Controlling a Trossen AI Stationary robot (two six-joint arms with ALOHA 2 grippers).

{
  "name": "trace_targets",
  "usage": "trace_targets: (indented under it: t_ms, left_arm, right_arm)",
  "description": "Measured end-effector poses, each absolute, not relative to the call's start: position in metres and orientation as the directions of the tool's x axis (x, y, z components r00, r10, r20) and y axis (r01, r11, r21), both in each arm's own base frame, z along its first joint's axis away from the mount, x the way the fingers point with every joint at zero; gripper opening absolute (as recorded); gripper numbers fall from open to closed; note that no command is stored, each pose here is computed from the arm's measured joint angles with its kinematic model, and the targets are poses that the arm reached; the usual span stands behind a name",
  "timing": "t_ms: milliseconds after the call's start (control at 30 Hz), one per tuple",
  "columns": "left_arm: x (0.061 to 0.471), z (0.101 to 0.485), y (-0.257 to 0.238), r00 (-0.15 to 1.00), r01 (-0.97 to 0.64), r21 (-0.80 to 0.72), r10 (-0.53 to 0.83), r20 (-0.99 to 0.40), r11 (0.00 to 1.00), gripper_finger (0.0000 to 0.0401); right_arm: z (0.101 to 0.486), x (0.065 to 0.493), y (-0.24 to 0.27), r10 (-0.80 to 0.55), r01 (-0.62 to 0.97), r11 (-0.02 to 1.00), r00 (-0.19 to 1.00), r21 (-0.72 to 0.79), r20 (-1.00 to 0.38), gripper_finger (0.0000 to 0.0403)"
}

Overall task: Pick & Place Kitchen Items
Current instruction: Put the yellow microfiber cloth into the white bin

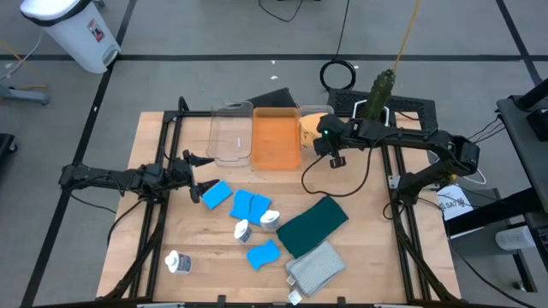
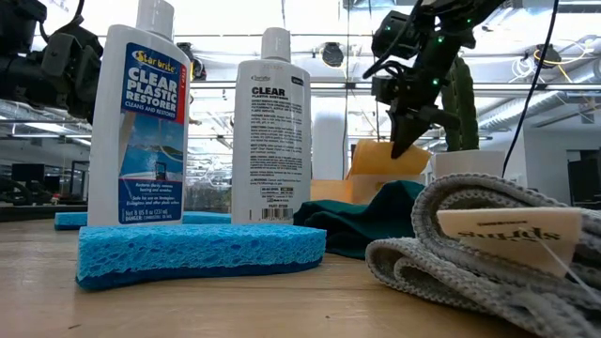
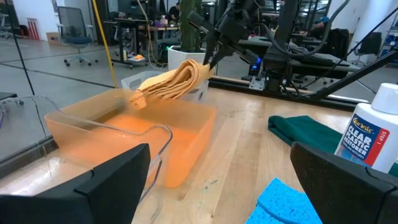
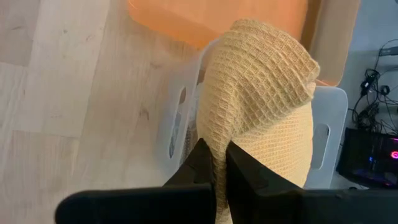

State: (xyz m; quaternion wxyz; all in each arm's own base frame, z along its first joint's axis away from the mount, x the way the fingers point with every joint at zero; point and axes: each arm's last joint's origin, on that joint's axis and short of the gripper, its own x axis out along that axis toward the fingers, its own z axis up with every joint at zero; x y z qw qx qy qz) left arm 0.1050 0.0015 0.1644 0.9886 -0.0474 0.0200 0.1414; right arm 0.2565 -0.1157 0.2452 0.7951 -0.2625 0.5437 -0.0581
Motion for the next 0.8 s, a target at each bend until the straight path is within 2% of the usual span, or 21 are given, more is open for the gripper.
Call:
trace_targets:
  t_ms: [167,367,567,800]
  left_arm:
    - [0.105,0.164,0.001,0.959,-0.281,-0.088,0.278,-0.053,0.956,0.0395]
    - [0.105,0.164,0.001,0.959,-0.281,-0.088,0.277,-0.053,0.956,0.0395]
    - [0.105,0.164,0.001,0.959,-0.281,-0.088,0.277,-0.053,0.956,0.0395]
    - [0.105,0.164,0.001,0.959,-0.281,-0.088,0.277,-0.053,0.956,0.0395]
  right_arm:
    - [0.244,0.255,-0.121,-0.311,-0.175,0.892,0.434,-0.418,-0.845,0.0004]
    - [0.236,0.249,-0.136,-0.337,-0.125,0.898,0.418,-0.421,-0.843,0.0002]
    - [0.212,0.24,-0.146,-0.372,-0.077,0.892,0.432,-0.445,-0.821,0.0001]
    - [0.193,0.233,-0.144,-0.359,-0.112,0.888,0.435,-0.445,-0.826,0.0001]
